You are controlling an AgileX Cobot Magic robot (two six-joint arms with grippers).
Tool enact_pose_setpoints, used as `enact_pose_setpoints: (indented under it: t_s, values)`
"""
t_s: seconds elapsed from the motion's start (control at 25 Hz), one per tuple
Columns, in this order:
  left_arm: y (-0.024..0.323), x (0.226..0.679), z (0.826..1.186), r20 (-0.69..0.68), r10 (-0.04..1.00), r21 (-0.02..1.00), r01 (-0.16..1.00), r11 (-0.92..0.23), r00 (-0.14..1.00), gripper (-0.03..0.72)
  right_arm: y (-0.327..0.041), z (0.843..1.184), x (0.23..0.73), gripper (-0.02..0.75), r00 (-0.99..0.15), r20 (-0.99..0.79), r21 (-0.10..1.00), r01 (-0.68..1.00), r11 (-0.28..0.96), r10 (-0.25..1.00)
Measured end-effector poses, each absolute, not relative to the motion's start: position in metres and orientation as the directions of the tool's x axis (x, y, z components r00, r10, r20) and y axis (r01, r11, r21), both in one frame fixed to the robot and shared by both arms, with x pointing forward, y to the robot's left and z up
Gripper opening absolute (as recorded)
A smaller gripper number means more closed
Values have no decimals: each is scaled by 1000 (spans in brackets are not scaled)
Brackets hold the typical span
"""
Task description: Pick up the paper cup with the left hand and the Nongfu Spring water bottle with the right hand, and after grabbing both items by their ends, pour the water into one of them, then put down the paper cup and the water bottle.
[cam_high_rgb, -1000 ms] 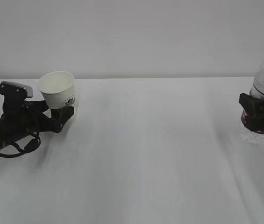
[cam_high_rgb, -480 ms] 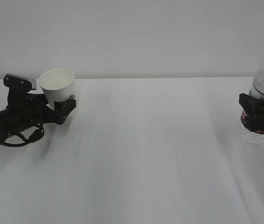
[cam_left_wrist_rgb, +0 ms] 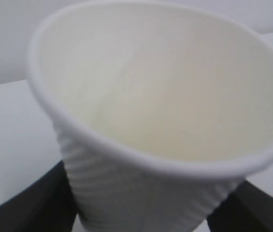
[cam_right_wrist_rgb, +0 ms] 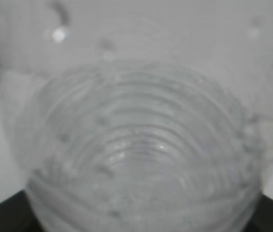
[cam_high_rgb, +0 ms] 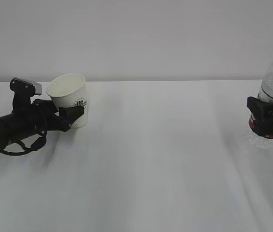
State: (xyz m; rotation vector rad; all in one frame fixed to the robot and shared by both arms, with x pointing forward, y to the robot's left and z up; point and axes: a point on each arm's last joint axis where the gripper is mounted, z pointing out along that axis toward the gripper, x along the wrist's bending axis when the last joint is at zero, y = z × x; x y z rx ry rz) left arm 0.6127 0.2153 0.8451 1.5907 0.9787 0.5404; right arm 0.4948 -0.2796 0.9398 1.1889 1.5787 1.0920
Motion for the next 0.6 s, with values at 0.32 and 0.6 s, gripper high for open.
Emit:
enact_pose_setpoints:
  t_s: [0.32, 0.6]
  values:
    - [207, 608, 881, -103, 746, 968, 238, -76, 658, 531, -278, 940, 494, 503, -201, -134, 958, 224, 178, 970]
    - [198, 598, 905, -103, 644, 968, 226, -111, 758, 529, -275, 940, 493, 503, -238, -133, 958, 217, 186, 962]
